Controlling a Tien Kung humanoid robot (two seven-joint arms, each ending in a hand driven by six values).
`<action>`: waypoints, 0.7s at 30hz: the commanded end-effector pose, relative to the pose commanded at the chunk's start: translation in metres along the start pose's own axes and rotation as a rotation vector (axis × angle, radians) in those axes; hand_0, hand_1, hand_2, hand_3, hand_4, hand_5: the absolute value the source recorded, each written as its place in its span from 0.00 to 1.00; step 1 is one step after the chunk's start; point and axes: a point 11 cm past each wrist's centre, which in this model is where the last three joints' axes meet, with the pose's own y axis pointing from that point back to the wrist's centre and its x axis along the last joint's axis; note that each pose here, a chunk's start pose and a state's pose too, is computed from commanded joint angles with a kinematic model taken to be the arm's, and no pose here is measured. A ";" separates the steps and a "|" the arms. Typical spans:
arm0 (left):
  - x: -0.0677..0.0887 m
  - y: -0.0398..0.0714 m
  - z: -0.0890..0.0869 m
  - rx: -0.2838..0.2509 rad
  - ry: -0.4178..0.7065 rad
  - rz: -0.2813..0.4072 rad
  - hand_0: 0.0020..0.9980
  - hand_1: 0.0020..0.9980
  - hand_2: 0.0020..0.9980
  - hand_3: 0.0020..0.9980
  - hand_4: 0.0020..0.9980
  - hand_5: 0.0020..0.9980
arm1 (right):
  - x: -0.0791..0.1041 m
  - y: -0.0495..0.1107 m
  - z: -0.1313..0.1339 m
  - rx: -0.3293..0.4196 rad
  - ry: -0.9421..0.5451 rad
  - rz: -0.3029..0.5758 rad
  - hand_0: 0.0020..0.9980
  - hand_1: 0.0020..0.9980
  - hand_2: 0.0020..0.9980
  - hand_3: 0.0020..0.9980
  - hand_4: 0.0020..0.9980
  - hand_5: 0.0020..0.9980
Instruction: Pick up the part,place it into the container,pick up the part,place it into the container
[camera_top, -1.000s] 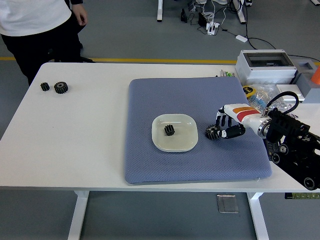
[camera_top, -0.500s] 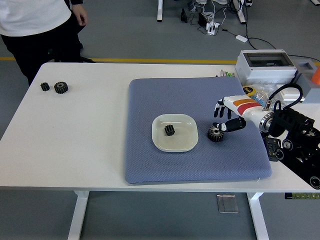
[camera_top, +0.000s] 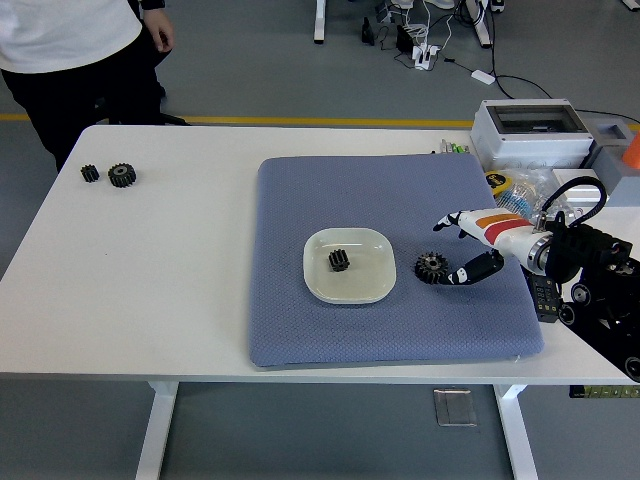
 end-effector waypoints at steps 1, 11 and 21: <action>0.000 0.000 0.000 0.000 0.000 0.000 0.62 0.59 0.65 0.56 0.65 0.57 | -0.001 0.000 -0.001 0.001 0.000 -0.006 0.64 0.69 0.84 0.85 0.99 0.34; 0.000 0.000 -0.001 0.005 -0.006 0.000 0.62 0.59 0.66 0.56 0.65 0.57 | -0.013 -0.008 -0.015 0.020 0.016 -0.038 0.57 0.64 0.80 0.84 0.93 0.34; 0.000 0.000 0.000 0.001 -0.008 -0.003 0.62 0.60 0.66 0.56 0.65 0.57 | -0.023 -0.013 -0.016 0.007 0.025 -0.058 0.51 0.61 0.77 0.70 0.92 0.35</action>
